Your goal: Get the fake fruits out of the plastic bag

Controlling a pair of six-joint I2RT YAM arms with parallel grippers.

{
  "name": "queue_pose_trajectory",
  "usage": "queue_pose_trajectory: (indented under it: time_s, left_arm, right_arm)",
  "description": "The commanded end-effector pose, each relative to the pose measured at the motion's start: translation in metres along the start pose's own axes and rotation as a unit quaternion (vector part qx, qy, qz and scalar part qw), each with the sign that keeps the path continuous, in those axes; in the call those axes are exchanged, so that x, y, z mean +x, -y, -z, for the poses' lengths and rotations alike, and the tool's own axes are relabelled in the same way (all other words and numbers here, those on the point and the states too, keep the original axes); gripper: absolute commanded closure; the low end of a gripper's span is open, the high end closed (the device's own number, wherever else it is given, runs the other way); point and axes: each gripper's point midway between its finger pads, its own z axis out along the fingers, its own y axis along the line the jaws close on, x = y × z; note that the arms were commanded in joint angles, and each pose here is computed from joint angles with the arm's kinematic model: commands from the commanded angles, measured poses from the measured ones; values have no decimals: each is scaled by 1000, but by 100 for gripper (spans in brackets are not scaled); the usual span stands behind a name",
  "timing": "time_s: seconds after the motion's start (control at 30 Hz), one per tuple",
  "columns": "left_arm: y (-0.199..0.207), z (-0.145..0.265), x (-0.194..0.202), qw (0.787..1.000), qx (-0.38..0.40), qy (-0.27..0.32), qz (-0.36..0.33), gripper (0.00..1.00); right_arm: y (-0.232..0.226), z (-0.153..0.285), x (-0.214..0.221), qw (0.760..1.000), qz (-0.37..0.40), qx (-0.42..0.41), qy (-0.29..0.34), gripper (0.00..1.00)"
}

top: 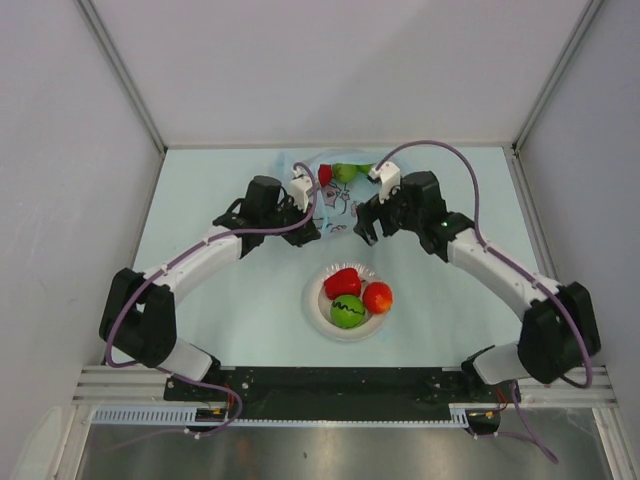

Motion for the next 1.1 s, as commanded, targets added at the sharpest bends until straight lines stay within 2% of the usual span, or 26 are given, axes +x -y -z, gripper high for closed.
queue_pose_trajectory:
  time_s: [0.0,0.07,0.13,0.17,0.23,0.27,0.37,0.4,0.47,0.53,0.57,0.6,0.63,0.67,0.7,0.77,0.8,0.9,1.07]
  left_arm:
    - [6,23,-42,998,1,47,-39,100]
    - [9,32,-45,997,-1,47,-56,100]
    - [11,42,-46,996,-6,44,-75,100]
    - [10,45,-44,996,-9,40,-81,100]
    - [8,53,-38,995,-19,24,-96,100]
    - [8,61,-40,994,-26,29,-106,100]
    - [4,71,-37,990,-49,32,-128,100]
    - [3,72,-35,989,-51,31,-133,100]
    - [5,72,-38,989,-48,34,-135,100]
    - [12,71,-45,987,-27,39,-151,100]
    - [14,70,-48,986,-20,40,-159,100]
    - [16,68,-52,984,-12,36,-174,100]
    - [22,66,-54,981,-2,33,-189,100]
    - [23,64,-54,979,0,27,-201,100]
    - [23,64,-58,976,0,24,-218,100]
    - [22,62,-59,975,-1,22,-222,100]
    - [21,60,-58,976,0,18,-219,100]
    - [24,60,-56,979,6,13,-202,100]
    - [27,65,-56,982,4,20,-189,100]
  right_arm:
    - [65,-35,-47,989,-47,113,77,5]
    - [85,-53,-42,987,-58,128,74,8]
    - [99,-63,-60,984,-53,142,94,9]
    - [106,-81,-49,985,-57,144,77,9]
    - [119,-94,-60,984,-44,149,82,10]
    - [128,-109,-45,985,-42,154,64,10]
    - [171,-112,-37,974,-47,213,56,9]
    - [197,-106,-23,964,-59,256,45,9]
    - [212,-92,-2,955,-72,288,22,9]
    - [232,-56,-2,942,-93,322,25,8]
    - [234,-43,18,938,-105,331,6,8]
    - [237,-14,0,930,-106,349,31,8]
    - [246,8,6,923,-114,367,33,8]
    - [243,19,17,923,-117,367,21,8]
    - [232,33,2,928,-111,353,40,8]
    - [217,36,16,938,-119,325,21,9]
    - [199,27,13,953,-123,275,26,9]
    - [158,-2,15,975,-126,183,24,10]
    - [130,-50,7,984,-109,141,31,10]
